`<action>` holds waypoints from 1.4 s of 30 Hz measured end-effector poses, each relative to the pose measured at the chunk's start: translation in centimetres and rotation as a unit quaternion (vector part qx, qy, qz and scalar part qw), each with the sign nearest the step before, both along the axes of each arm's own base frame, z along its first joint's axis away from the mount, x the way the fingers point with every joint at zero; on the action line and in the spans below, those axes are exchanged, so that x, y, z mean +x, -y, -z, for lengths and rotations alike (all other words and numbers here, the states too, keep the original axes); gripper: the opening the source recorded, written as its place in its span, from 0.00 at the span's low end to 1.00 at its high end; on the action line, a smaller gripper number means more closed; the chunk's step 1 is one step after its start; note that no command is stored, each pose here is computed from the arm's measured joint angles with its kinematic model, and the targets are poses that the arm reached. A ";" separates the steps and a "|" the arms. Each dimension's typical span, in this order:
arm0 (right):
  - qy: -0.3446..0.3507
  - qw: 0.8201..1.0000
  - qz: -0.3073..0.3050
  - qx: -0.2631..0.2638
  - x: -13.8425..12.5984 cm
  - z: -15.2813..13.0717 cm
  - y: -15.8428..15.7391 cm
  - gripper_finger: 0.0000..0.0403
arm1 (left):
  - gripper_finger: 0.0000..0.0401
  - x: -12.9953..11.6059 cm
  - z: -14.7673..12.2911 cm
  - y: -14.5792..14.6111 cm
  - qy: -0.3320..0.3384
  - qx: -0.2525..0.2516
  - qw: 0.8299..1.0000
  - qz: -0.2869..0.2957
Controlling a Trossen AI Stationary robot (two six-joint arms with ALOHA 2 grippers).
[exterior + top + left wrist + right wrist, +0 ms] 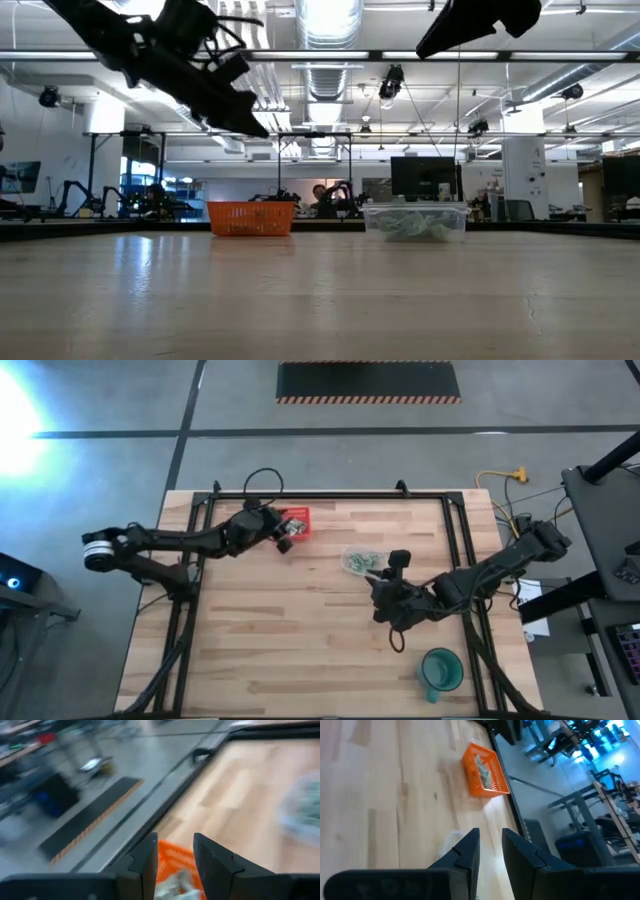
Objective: Pick and place items into bin
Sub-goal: Return to Home Position
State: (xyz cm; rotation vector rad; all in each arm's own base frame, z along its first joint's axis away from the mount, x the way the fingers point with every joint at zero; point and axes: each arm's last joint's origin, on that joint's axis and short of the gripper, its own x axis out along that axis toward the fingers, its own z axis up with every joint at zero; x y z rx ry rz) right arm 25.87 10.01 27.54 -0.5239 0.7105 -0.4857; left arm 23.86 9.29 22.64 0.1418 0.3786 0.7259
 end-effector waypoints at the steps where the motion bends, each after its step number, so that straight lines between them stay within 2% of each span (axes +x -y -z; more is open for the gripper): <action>1: 0.001 1.000 0.000 0.000 0.0 -0.1 0.0 0.18 | 0.27 -0.2 -0.2 0.3 0.003 0.001 1.000 0.021; 6: 0.008 1.000 -0.002 0.006 -0.9 -0.4 0.4 0.18 | 0.27 -1.0 -0.9 1.3 0.062 0.023 0.989 0.132; 10: 0.042 0.999 -0.005 0.017 -2.4 -0.6 1.4 0.18 | 0.27 -2.0 -0.7 1.6 0.103 0.055 0.983 0.141; 13: 0.082 0.994 -0.049 0.048 -3.6 -0.9 2.5 0.18 | 0.27 -2.8 -0.1 1.8 0.115 0.064 0.981 0.140; 17: 0.165 0.966 -0.172 0.104 -5.2 -1.0 4.8 0.18 | 0.27 -3.5 0.6 2.2 0.118 0.064 0.979 0.157; 20: 0.223 0.943 -0.217 0.119 -6.6 -0.4 6.9 0.18 | 0.27 -4.1 1.2 2.5 0.119 0.052 0.976 0.176; 23: 0.260 0.930 -0.223 0.133 -7.8 0.7 8.8 0.18 | 0.27 -4.7 1.5 2.8 0.123 0.052 0.973 0.187; 27: 0.269 0.923 -0.223 0.160 -8.9 2.7 10.2 0.18 | 0.27 -6.0 2.0 3.2 0.146 0.076 0.967 0.195; 32: 0.300 0.918 -0.217 0.142 -9.4 3.6 10.7 0.18 | 0.27 -8.2 3.0 4.0 0.214 0.113 0.950 0.197; 36: 0.313 0.914 -0.221 0.131 -9.7 3.7 10.7 0.18 | 0.27 -9.6 4.2 4.6 0.253 0.095 0.942 0.201; 39: 0.319 0.912 -0.220 0.133 -9.7 3.7 10.7 0.18 | 0.27 -9.7 4.5 5.1 0.256 0.075 0.940 0.211; 42: 0.319 0.912 -0.218 0.139 -9.7 3.8 10.7 0.18 | 0.27 -9.5 4.5 5.5 0.256 0.076 0.940 0.214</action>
